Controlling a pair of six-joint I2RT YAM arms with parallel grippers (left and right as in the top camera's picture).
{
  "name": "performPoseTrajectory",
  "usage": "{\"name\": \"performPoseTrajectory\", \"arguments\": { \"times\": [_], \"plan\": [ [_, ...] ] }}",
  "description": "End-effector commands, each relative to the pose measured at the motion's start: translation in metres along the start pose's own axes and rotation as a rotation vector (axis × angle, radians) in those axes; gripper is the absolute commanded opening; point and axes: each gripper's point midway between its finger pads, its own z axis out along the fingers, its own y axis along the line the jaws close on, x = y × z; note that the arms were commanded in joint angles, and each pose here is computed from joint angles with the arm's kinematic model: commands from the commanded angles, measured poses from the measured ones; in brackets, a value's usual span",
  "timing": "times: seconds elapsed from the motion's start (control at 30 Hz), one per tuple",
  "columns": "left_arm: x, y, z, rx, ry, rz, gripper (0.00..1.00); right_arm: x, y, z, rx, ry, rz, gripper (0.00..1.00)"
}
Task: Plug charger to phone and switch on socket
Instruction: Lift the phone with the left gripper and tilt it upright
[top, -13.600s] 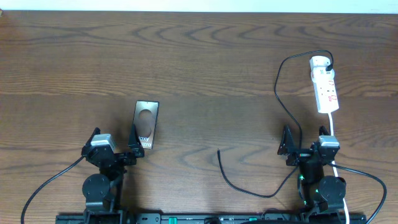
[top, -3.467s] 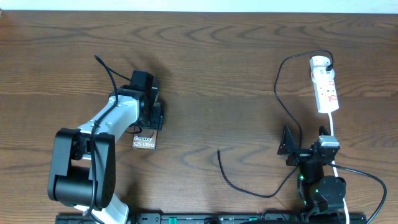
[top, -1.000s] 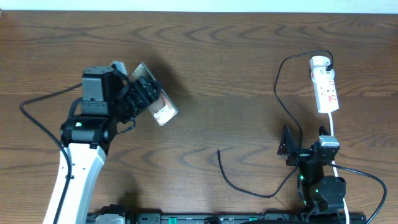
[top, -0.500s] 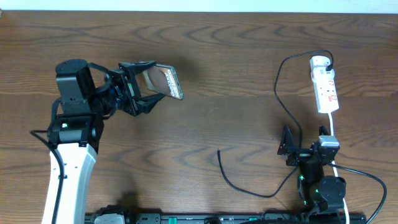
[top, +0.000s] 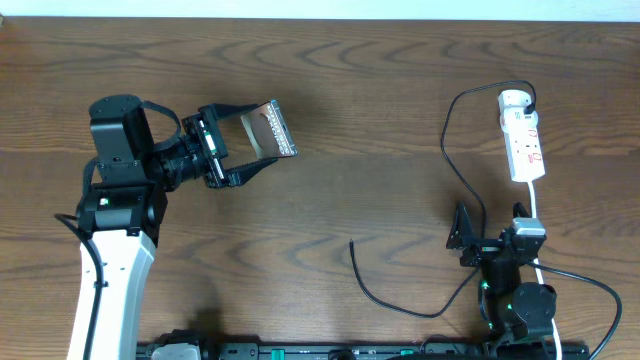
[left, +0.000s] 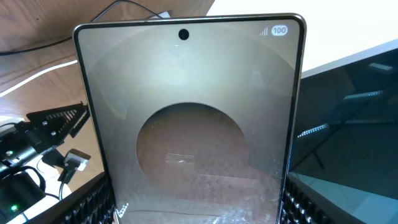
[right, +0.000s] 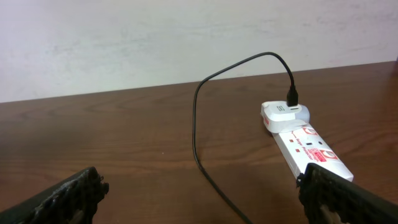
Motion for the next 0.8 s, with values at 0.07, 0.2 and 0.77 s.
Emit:
{"name": "performPoseTrajectory", "arguments": {
  "times": [0.07, 0.2, 0.77],
  "plan": [
    [0.012, -0.017, -0.006, 0.053, -0.012, 0.218, 0.07, 0.000, -0.001, 0.000, 0.005, 0.000, -0.014, 0.99],
    [-0.002, -0.027, -0.007, 0.079, -0.119, 0.591, 0.07, 0.000, -0.001, 0.000, 0.005, 0.000, -0.014, 0.99],
    [-0.148, 0.030, -0.075, -0.485, -0.849, 0.872, 0.07, 0.000, -0.001, 0.000, 0.005, 0.000, -0.014, 0.99]
  ]
}}
